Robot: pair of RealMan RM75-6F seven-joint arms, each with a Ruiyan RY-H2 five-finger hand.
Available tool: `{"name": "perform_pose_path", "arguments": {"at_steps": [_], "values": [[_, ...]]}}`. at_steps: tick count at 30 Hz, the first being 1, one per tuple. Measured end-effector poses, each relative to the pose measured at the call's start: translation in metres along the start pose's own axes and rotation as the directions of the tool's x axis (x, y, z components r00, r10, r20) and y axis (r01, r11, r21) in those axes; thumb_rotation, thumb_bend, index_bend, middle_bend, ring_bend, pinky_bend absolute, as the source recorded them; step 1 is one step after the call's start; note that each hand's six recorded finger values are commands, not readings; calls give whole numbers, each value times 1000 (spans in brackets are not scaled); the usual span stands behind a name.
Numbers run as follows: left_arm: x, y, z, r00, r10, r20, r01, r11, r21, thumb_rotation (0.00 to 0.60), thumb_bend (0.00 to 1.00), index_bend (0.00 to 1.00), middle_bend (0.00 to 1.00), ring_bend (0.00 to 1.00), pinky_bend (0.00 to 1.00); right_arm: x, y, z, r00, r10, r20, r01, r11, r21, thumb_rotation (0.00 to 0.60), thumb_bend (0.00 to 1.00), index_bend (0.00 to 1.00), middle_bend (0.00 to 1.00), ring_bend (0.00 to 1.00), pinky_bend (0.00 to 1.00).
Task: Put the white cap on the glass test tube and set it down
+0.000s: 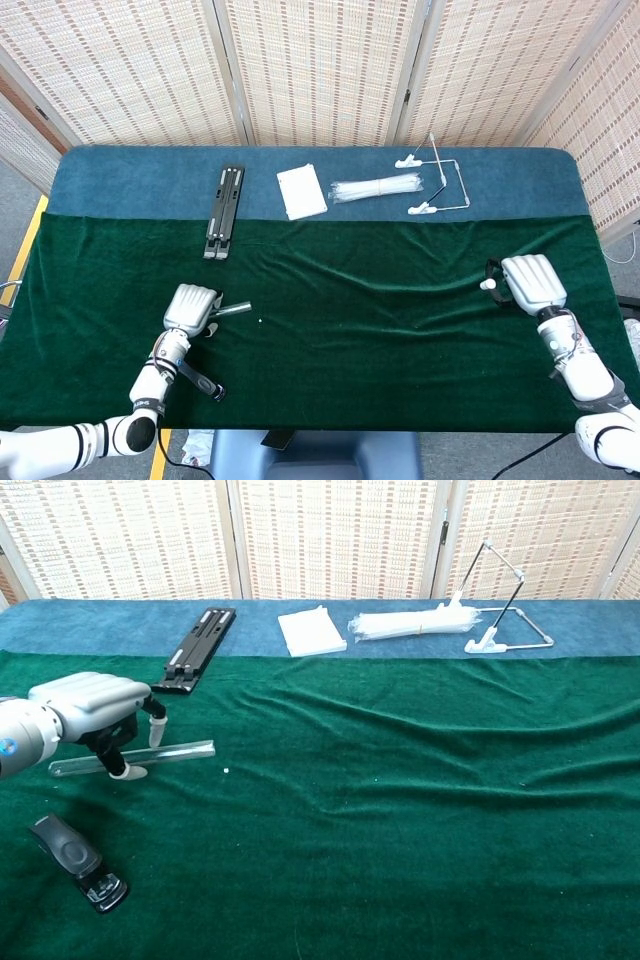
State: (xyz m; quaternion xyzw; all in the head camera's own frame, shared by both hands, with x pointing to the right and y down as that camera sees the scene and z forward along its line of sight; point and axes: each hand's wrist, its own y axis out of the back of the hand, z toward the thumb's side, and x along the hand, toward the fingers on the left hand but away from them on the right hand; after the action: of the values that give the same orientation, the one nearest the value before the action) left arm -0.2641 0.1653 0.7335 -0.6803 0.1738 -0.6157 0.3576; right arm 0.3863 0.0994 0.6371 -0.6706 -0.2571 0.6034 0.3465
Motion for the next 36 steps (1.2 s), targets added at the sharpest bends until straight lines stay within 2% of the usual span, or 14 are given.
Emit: {"name": "perform_pose_path", "arguments": {"at_steps": [9, 36], "values": [[1, 2, 0, 1000, 15, -5, -15, 1000, 18, 600, 304, 508, 941, 881, 890, 0, -2, -2, 1000, 4, 4, -4, 1000, -8, 600, 747, 768, 1000, 1000, 1000], [7, -7, -2, 1000, 2, -22, -1, 1000, 22, 600, 385, 567, 942, 885, 891, -4, -6, -2, 1000, 15, 6, -15, 1000, -15, 600, 747, 786, 1000, 1000, 1000]]}}
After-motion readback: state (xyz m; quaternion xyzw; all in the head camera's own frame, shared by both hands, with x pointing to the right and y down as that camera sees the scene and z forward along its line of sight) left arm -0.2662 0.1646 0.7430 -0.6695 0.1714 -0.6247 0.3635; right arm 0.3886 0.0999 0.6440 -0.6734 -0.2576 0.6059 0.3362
